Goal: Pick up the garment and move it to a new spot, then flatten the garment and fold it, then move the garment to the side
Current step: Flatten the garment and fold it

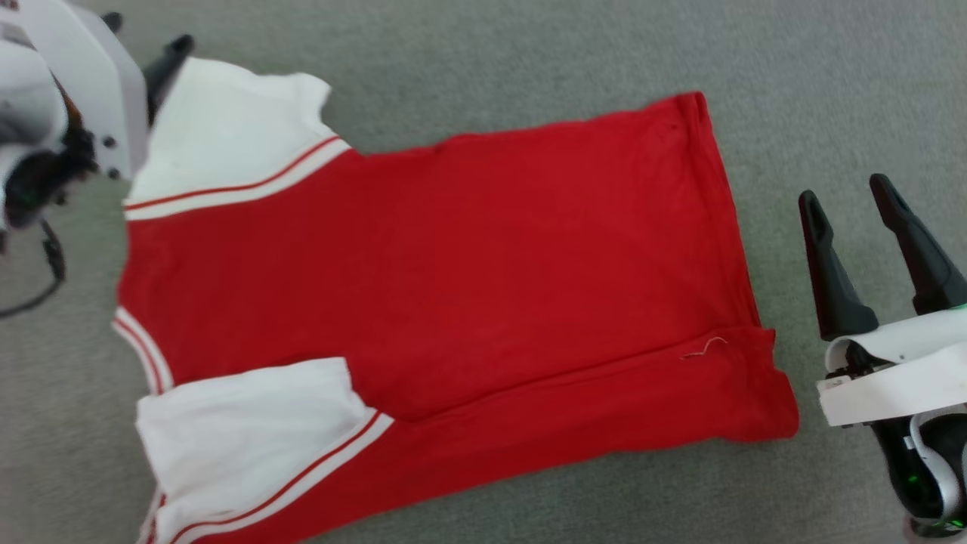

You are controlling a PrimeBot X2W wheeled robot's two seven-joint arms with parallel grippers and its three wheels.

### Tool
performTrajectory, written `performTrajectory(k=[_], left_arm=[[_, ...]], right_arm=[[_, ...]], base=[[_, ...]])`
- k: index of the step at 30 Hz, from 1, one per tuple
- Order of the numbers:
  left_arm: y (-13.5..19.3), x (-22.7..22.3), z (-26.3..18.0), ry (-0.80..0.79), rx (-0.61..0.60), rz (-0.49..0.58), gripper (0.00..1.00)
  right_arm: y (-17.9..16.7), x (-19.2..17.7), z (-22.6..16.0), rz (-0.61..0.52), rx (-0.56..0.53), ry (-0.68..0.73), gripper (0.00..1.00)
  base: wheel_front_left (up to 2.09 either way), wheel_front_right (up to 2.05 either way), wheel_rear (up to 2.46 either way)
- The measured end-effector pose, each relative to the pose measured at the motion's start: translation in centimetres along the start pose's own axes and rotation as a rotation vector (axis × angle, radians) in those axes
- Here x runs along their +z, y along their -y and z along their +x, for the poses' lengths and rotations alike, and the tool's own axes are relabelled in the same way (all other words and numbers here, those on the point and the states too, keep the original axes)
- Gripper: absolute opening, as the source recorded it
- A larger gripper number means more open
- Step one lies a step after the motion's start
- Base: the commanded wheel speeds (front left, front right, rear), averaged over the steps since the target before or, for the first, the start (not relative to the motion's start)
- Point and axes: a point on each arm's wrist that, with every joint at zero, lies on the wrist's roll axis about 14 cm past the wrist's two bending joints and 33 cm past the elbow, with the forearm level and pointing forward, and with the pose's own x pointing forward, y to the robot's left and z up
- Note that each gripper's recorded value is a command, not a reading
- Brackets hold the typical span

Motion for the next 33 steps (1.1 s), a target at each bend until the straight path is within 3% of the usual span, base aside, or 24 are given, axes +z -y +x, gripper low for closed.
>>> performTrajectory(k=[13,14,16,17,24,33], left_arm=[[-1.9,-6.8,6.7,-0.352,0.031,-0.069,1.00],[-2.0,-7.3,6.9,-0.378,0.037,-0.080,0.95],[-1.9,-7.8,7.5,-0.408,0.034,-0.108,0.40],[-1.7,-7.9,7.7,-0.423,0.027,-0.129,0.00],[-0.9,-8.7,7.6,-0.494,0.003,-0.164,0.00],[-0.2,-8.4,7.0,-0.476,-0.010,-0.165,0.00]], right_arm=[[0.6,-4.8,-0.1,0.033,-0.033,-0.141,1.00],[0.7,-5.0,-0.1,0.033,-0.034,-0.151,1.00],[0.8,-5.6,-0.2,0.038,-0.037,-0.172,1.00],[0.9,-5.8,-0.2,0.038,-0.037,-0.185,1.00],[0.6,-5.7,1.0,0.071,-0.010,-0.234,1.00],[0.4,-5.2,6.1,0.023,0.069,-0.341,1.00]], base=[[0.00,0.00,0.00],[0.00,0.00,0.00],[0.00,0.00,0.00],[0.00,0.00,0.00],[0.00,0.00,0.00],[0.00,0.00,0.00]])
